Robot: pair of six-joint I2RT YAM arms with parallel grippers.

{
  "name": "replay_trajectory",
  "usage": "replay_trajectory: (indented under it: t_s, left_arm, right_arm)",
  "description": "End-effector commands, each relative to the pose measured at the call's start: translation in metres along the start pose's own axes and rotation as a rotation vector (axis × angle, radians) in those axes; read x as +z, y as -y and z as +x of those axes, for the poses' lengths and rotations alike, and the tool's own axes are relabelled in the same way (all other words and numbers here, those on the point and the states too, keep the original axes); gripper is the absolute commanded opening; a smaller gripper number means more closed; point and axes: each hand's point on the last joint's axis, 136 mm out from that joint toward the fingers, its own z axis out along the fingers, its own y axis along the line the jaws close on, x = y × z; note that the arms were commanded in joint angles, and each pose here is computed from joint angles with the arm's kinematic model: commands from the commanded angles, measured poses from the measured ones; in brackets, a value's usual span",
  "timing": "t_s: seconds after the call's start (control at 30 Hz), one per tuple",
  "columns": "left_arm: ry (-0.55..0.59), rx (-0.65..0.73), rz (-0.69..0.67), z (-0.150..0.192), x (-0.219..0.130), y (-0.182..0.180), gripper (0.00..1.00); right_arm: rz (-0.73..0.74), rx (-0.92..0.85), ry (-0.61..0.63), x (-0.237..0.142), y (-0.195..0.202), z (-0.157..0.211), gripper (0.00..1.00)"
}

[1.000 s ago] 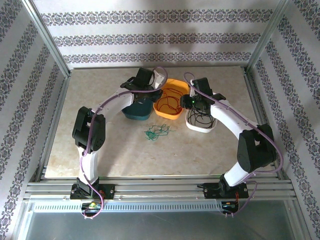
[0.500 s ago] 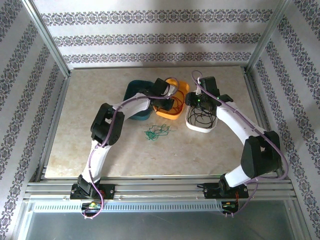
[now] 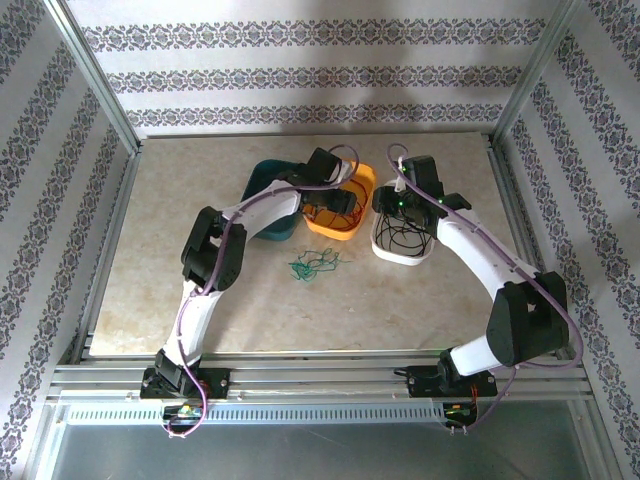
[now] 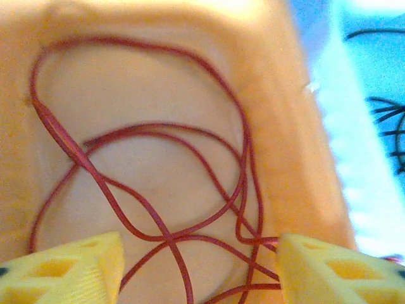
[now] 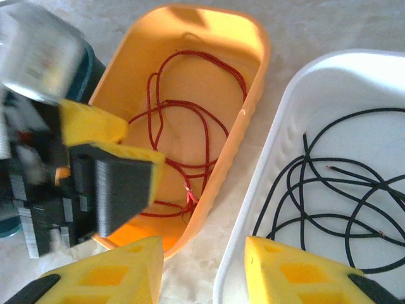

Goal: Untangle the cables

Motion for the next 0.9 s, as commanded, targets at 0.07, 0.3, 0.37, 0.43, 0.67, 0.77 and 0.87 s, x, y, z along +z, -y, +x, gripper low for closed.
replay_trajectory:
  t_s: [0.07, 0.3, 0.37, 0.43, 0.67, 0.77, 0.87]
  left_arm:
    - [0.241, 0.012, -0.015, -0.064, -0.080, 0.018, 0.80]
    - [0.186, -0.034, -0.059, 0.022, -0.121, 0.005, 0.87]
    - [0.113, -0.055, -0.083, 0.063, -0.124, -0.002, 0.88]
    - [0.036, -0.087, -0.115, 0.104, -0.128, -0.011, 0.88]
    - [-0.060, -0.102, -0.130, 0.178, -0.134, -0.023, 0.88]
    - [-0.071, -0.084, -0.144, 0.185, -0.133, -0.027, 0.87]
    - [-0.071, -0.075, -0.142, 0.186, -0.129, -0.028, 0.86]
  right_arm:
    - [-0.048, -0.046, -0.021, -0.005, -0.015, 0.019, 0.40]
    - [-0.267, -0.220, -0.213, 0.007, -0.082, 0.096, 0.40]
    - [-0.342, -0.258, -0.271, 0.009, -0.104, 0.119, 0.40]
    - [-0.396, -0.294, -0.334, 0.013, -0.121, 0.141, 0.40]
    - [-0.398, -0.379, -0.500, 0.043, -0.135, 0.174, 0.41]
    - [-0.396, -0.373, -0.551, 0.055, -0.137, 0.182, 0.41]
    - [-0.374, -0.373, -0.595, 0.066, -0.134, 0.191, 0.41]
